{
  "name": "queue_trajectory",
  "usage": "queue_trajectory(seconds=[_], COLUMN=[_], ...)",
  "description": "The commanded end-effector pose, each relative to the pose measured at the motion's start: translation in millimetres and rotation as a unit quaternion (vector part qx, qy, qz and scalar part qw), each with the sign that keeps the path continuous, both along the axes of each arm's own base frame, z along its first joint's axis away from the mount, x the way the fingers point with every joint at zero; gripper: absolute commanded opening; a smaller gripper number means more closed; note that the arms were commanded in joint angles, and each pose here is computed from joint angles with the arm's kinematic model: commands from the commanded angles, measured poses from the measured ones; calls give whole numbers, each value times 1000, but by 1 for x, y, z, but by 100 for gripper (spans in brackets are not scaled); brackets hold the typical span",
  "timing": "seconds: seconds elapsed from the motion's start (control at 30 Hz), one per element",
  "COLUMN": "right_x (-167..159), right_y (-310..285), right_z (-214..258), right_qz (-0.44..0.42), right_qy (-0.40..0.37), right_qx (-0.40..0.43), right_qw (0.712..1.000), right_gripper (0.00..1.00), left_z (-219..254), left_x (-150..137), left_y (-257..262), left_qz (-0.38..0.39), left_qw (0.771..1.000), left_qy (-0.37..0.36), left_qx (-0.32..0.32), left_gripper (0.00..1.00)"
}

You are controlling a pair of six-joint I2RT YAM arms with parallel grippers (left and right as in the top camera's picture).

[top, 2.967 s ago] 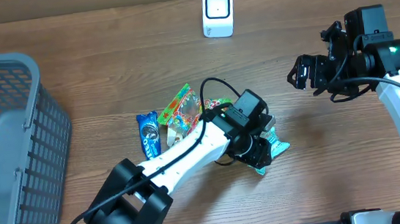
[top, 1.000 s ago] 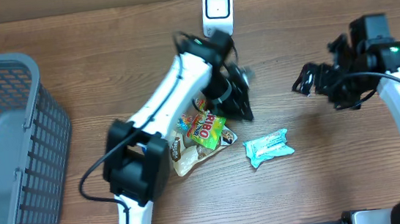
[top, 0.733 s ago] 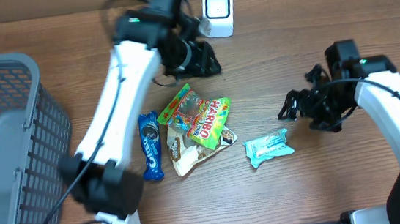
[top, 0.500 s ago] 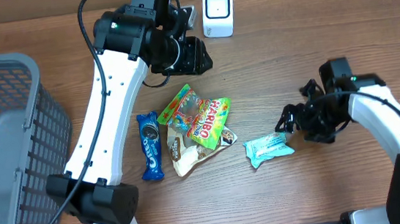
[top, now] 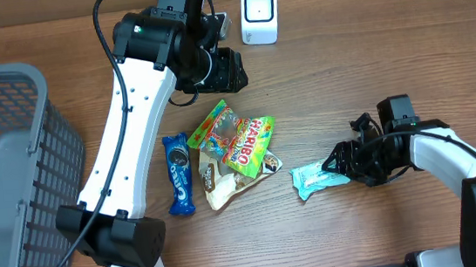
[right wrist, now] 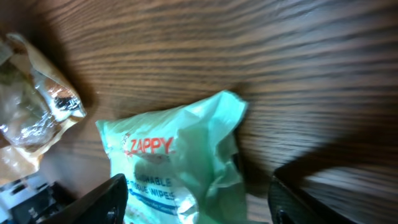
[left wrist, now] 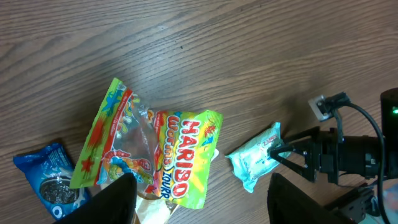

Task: Scan the item barcode
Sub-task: 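Lower the right gripper and grasp the green wipes pack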

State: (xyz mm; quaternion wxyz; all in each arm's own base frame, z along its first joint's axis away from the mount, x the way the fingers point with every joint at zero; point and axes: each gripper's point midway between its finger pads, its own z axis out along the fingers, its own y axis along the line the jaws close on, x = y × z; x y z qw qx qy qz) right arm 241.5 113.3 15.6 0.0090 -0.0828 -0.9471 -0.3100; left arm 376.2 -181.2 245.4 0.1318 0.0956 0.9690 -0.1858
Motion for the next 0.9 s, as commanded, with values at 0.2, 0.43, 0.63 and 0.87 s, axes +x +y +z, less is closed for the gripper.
queue_trajectory(seconds=[0.2, 0.43, 0.63, 0.87], right_x=[-2, 33, 60, 68], right_y=[7, 6, -9, -48], right_z=[-2, 29, 65, 96], right_qz=[0, -12, -21, -57], right_qy=[-9, -46, -80, -105], right_qx=[26, 26, -28, -162], right_qw=[1000, 999, 996, 980], right_gripper=[23, 4, 4, 4], left_z=[-2, -2, -2, -2], left_x=[1, 1, 1, 1], left_y=[-1, -1, -1, 0], left_qz=[2, 2, 2, 1], left_qw=[1000, 1000, 1000, 1000], left_qy=[0, 0, -1, -2], left_qx=[7, 8, 8, 10], left_gripper=[72, 74, 75, 75])
